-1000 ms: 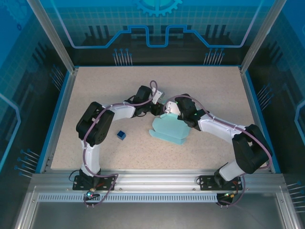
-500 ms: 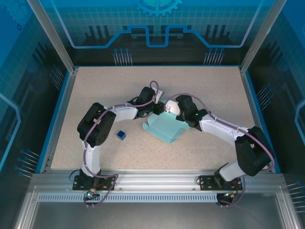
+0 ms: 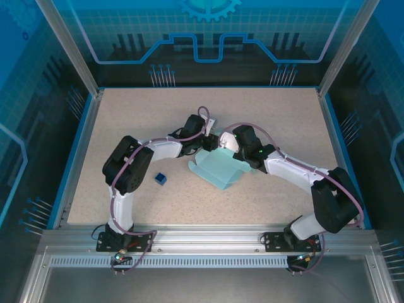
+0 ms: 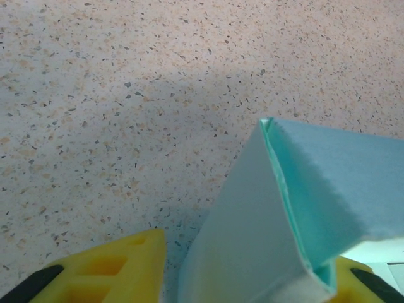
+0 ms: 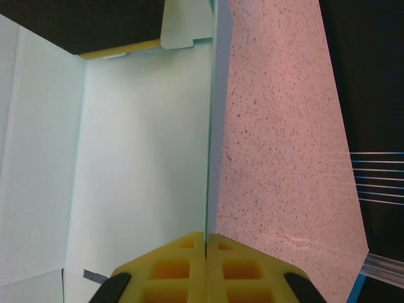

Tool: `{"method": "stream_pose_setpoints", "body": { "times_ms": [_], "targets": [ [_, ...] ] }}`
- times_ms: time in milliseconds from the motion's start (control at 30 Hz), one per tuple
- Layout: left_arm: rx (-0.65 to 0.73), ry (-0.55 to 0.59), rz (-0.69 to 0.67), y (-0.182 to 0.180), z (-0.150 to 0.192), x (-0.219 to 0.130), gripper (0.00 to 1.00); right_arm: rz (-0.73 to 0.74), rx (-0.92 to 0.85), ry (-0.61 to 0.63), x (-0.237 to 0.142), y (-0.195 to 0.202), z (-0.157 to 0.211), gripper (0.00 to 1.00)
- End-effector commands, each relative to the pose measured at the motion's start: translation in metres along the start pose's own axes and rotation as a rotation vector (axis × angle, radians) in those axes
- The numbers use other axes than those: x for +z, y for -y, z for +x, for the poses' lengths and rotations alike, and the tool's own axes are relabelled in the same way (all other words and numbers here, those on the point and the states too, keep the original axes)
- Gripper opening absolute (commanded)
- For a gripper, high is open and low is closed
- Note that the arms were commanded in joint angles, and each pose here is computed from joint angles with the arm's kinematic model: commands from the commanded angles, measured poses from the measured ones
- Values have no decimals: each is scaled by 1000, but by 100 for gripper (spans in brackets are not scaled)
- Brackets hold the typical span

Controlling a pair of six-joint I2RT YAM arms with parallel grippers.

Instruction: Fold the paper box

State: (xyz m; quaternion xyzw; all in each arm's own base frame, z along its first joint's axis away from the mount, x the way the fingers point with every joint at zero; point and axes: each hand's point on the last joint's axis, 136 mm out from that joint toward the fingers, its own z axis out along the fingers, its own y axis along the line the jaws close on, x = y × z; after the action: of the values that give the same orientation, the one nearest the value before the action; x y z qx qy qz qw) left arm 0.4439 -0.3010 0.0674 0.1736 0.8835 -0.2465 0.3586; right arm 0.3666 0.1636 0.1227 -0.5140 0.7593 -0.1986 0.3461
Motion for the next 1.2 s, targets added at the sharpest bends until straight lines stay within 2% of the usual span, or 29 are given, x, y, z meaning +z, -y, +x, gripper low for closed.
{"method": "stream_pose_setpoints", "body": {
  "times_ms": [0, 67, 300, 400, 567, 767, 967, 1167],
  "targets": [
    [17, 50, -14, -8, -21, -1, 45, -49, -11, -7, -7, -10, 4, 0],
    [28, 49, -7, -7, -21, 0, 48, -53, -10, -8, -8, -10, 5, 0],
    [66, 44, 19, -2, -21, 0, 49, -66, -12, -8, -8, -12, 6, 0],
    [71, 50, 16, -2, -23, 0, 45, -79, -11, -1, -8, -14, 5, 0],
    [61, 69, -19, -6, -29, 0, 33, -92, 6, 5, -10, -15, 3, 0],
    [78, 67, -170, -27, -25, -3, 24, -92, 38, 24, -16, -13, 0, 0],
    [39, 74, -305, -49, -27, -8, 18, -106, 57, 39, -19, -16, -1, 0],
    [72, 58, -325, -47, -27, -4, 13, -92, 52, 5, -13, -18, 4, 0]
  ]
}}
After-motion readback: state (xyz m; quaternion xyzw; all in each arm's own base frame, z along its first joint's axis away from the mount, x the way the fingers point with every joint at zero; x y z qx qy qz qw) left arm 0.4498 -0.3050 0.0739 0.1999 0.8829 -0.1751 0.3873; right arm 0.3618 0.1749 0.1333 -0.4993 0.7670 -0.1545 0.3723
